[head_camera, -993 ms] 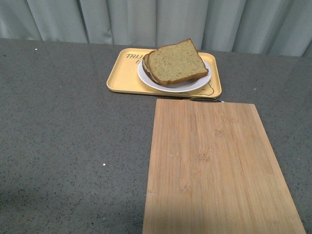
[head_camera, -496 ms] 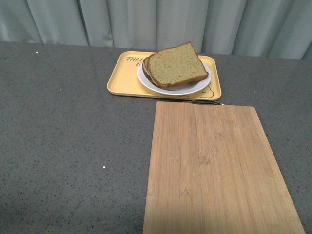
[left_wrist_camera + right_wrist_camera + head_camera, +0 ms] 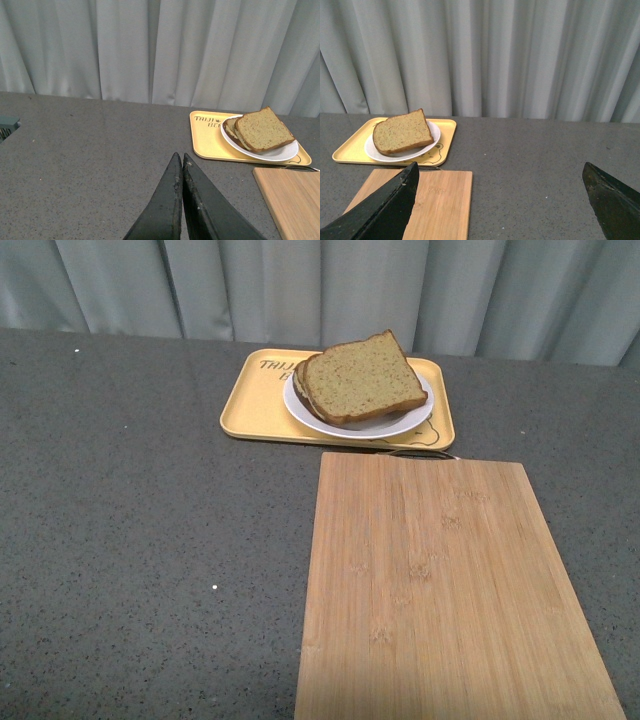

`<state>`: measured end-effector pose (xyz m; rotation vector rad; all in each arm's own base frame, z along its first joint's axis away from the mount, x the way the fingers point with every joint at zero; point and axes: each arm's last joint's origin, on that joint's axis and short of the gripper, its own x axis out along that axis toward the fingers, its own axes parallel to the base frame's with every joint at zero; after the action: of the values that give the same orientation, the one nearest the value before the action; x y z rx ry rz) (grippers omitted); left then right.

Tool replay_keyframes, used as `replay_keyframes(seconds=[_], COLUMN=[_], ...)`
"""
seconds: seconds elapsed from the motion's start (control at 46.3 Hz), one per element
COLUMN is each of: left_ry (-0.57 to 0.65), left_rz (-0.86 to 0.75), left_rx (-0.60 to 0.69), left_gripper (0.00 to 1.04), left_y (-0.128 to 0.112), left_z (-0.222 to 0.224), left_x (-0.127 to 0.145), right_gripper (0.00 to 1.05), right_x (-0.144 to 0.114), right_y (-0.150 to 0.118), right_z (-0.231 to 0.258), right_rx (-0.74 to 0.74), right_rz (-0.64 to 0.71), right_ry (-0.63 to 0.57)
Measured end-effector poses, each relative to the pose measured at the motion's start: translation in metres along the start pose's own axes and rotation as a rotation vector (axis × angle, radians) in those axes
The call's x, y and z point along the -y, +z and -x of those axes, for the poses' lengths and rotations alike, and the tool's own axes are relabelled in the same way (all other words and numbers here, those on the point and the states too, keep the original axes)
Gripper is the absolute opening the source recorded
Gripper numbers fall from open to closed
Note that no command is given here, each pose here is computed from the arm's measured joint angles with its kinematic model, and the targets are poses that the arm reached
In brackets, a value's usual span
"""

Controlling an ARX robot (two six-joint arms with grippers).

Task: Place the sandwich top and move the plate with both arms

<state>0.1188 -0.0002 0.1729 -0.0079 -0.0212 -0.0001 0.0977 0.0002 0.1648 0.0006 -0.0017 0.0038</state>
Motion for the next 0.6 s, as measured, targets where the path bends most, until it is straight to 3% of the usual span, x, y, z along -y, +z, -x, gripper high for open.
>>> replay_keyframes(seconds=[0.604], left_ry=[0.0], left_rz=[0.0], left_rx=[-0.005], left_gripper=[0.04], left_y=[-0.001], left_z=[0.013], left_x=[0.0], right_gripper=[0.95], right_x=[0.0], right_y=[0.0], right_z=[0.0], right_rx=[0.0], right_rz=[0.0], right_ry=[0.0])
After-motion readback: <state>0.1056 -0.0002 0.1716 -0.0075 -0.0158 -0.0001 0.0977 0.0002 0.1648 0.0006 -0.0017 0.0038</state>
